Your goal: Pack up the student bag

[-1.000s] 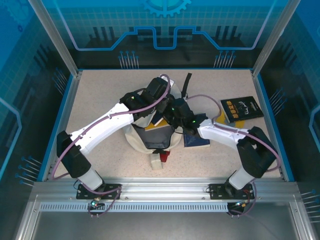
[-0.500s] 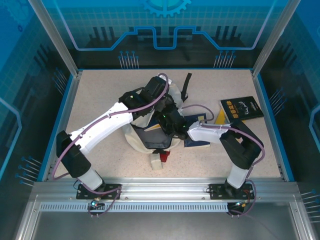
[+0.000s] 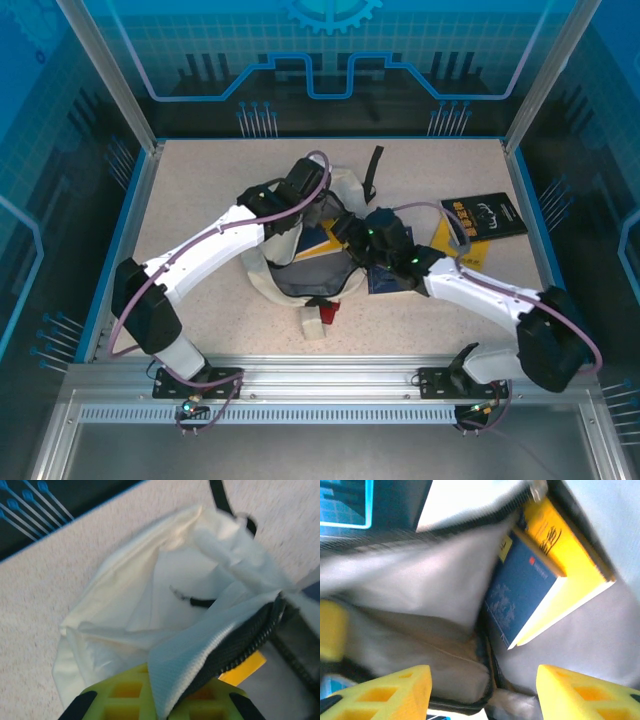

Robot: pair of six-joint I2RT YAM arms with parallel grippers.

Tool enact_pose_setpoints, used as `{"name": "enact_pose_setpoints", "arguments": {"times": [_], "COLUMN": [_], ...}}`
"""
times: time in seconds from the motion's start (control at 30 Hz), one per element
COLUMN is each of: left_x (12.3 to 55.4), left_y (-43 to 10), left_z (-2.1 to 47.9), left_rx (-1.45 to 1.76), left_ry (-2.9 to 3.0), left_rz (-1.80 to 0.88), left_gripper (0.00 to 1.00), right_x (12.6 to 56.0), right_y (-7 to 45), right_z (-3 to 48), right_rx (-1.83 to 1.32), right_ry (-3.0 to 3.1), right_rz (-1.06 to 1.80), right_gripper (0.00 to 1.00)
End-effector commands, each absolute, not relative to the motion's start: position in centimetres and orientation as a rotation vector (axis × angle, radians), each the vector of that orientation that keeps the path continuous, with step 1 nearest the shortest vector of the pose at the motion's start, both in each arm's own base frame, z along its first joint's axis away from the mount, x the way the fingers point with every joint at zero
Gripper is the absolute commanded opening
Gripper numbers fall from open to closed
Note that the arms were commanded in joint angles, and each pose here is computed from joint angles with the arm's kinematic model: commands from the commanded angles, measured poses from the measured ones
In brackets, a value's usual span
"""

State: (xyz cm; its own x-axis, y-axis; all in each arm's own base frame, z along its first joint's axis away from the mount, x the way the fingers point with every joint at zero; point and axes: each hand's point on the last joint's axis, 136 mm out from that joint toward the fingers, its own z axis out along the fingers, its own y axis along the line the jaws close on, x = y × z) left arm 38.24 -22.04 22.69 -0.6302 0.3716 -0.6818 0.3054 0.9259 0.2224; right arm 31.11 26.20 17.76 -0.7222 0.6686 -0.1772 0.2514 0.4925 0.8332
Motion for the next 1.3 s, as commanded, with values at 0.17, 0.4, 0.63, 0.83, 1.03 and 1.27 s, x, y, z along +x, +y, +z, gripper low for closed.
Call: {"name": "enact_pose_setpoints", "arguments": {"times": [0.17,0.4,0.63,0.83,1.03,1.27], "left_x": [32.7,29.6,30.4,34.2,37.8,40.1], "left_y": [-24.0,-27.9,-32.1,-33.1,-34.8,-34.4], "left_z": [18.8,22.3,23.0,15.8,11.2,5.8], "left_rx": [0.605,0.608,0.515,0.284,0.140,-0.015], "left_ry": [2.496,2.476,2.439,2.636,2.697,2.774], "left_rz": [-0.247,-0.678,-0.986,-0.867,-0.829,-0.675], "left_gripper": [0.50,0.74,0.80,0.56,0.37,0.32], "right_x": [30.0,31.2,31.9,31.5,31.0,30.7], "right_y": [15.7,10.4,10.9,10.8,10.5,10.0], "right_z": [15.5,13.5,11.7,11.0,10.5,9.5], "right_rx": [0.588,0.450,0.407,0.438,0.447,0.471], "right_ry": [2.509,2.677,2.738,2.751,2.763,2.789], "right_rz": [0.671,0.462,0.493,0.488,0.473,0.422], "right_gripper": [0.76,0.79,0.76,0.76,0.75,0.75]}}
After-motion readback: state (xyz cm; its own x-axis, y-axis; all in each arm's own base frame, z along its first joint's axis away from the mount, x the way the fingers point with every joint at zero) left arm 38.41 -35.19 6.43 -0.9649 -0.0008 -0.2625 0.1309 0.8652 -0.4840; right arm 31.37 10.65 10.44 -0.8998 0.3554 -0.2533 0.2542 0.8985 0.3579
